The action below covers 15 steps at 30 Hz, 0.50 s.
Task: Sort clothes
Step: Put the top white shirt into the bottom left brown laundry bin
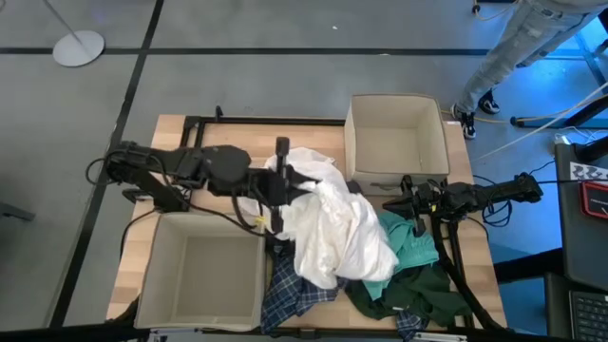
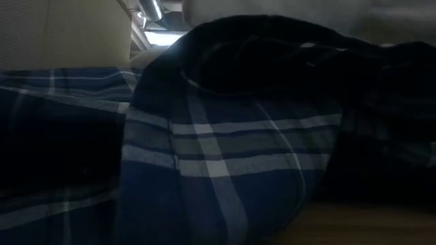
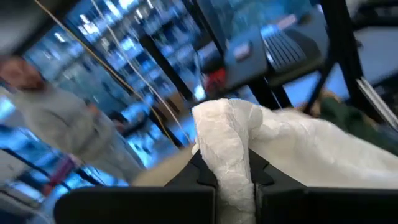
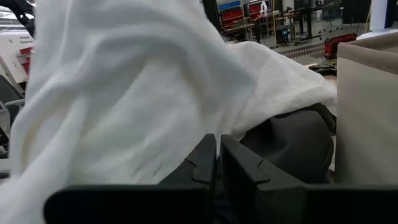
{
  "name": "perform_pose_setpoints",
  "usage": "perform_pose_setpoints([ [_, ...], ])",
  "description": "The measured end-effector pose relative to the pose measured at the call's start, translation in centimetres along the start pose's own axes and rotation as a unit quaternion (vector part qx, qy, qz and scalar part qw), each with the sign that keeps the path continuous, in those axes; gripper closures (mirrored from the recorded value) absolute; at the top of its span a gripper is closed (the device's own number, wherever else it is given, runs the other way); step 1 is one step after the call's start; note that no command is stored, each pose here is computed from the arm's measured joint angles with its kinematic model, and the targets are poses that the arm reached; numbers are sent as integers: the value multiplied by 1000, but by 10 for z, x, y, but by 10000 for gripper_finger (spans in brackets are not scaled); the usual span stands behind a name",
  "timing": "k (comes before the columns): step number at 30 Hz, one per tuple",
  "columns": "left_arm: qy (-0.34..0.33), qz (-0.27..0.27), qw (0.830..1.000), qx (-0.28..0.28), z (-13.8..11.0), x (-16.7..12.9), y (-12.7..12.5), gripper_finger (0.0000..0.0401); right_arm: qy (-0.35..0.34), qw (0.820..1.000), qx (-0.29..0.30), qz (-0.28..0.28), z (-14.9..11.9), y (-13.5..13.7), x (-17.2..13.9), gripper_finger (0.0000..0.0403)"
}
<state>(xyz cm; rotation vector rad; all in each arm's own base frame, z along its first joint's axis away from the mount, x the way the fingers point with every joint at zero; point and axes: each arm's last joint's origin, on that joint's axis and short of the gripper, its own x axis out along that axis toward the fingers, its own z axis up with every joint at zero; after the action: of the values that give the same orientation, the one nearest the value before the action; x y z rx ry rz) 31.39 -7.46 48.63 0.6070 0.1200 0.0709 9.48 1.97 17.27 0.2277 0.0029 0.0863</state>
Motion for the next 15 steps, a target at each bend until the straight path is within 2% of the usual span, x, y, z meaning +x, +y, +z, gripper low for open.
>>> perform_pose_setpoints([
  [6,-43,43,998,6,8,-5,16,387,-1,1000,1,0,0,0,0,375],
  [10,-11,32,999,-9,-2,-2,17,386,-28,1000,9,10,5,1,0,375],
  [15,34,3,999,-23,-16,3,9,385,-119,991,19,61,24,7,-3,375],
])
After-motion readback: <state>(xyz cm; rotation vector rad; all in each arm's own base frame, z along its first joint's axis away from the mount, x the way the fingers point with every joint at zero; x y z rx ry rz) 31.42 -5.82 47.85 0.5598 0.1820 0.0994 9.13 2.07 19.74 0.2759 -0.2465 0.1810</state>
